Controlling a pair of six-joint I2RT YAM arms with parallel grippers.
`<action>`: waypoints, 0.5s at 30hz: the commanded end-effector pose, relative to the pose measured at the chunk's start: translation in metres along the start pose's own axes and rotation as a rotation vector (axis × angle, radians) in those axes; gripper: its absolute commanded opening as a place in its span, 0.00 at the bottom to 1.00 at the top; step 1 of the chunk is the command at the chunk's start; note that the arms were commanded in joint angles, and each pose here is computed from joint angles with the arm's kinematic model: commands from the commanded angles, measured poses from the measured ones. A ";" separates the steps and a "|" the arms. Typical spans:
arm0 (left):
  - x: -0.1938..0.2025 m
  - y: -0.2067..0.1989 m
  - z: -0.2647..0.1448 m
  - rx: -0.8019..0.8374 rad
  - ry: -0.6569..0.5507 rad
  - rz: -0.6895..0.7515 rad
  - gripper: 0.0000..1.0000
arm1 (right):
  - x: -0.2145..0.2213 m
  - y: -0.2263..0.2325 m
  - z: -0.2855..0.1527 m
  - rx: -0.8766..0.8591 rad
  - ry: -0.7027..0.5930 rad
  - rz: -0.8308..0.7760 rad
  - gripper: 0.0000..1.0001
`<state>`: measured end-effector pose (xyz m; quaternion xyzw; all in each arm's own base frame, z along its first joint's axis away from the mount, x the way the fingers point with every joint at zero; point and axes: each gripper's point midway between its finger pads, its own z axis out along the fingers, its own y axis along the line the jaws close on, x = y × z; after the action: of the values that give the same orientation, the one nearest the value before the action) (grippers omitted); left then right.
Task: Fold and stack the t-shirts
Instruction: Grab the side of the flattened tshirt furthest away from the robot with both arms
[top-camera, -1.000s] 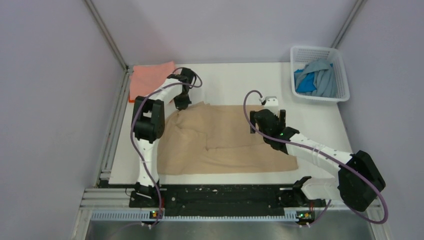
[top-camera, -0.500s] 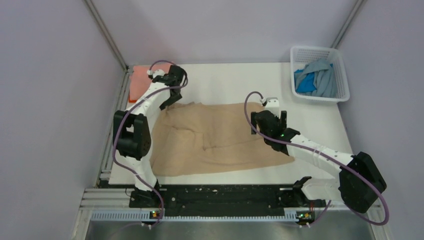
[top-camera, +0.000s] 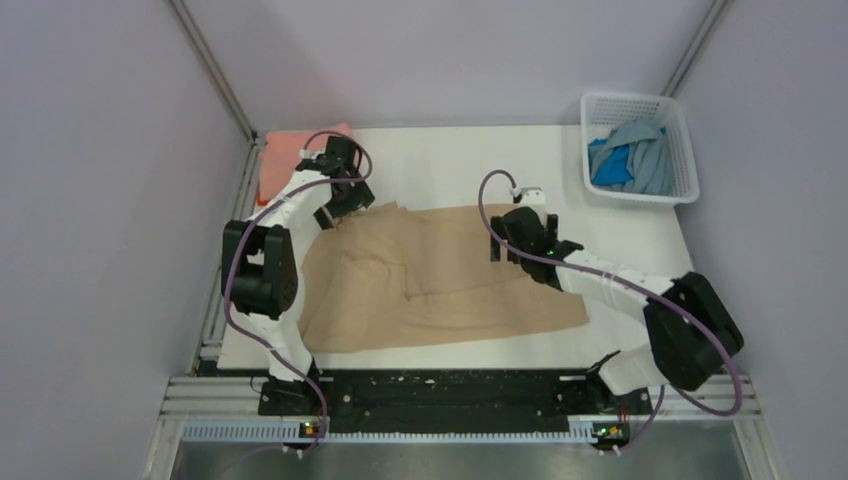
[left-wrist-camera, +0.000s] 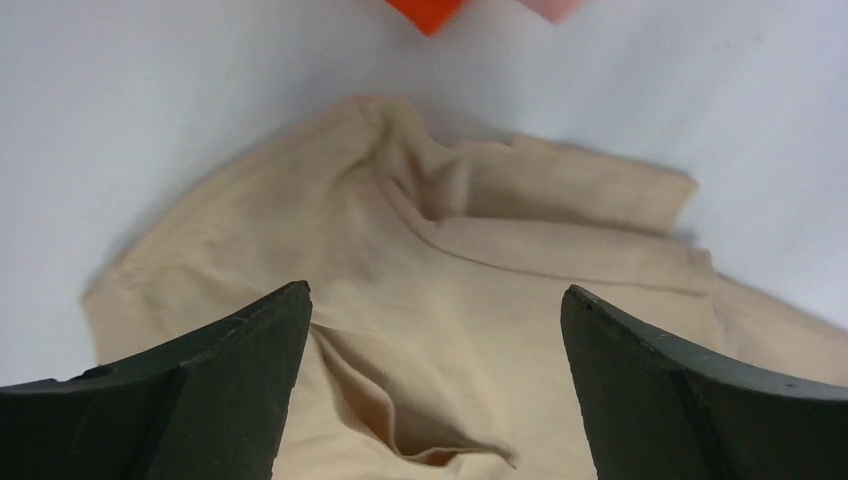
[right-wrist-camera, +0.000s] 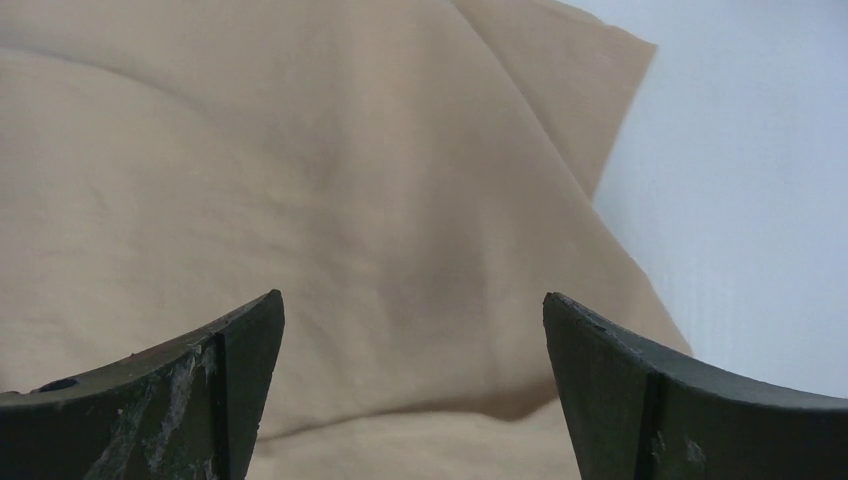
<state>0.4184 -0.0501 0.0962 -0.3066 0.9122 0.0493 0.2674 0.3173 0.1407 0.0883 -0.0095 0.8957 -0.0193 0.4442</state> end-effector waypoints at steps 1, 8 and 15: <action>0.014 -0.064 -0.005 0.325 0.097 0.088 0.99 | -0.022 0.036 0.032 -0.119 0.015 0.092 0.99; 0.017 -0.062 0.017 0.263 0.119 0.133 0.99 | 0.014 0.013 0.077 -0.038 0.160 0.163 0.98; 0.016 -0.058 0.032 0.205 0.120 0.135 0.99 | 0.081 -0.031 0.039 0.053 0.317 0.181 0.97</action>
<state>0.4361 -0.0992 0.0549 -0.2228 0.9500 -0.0466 0.2139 0.3566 0.1328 0.0255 0.0696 0.9261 0.0205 0.3703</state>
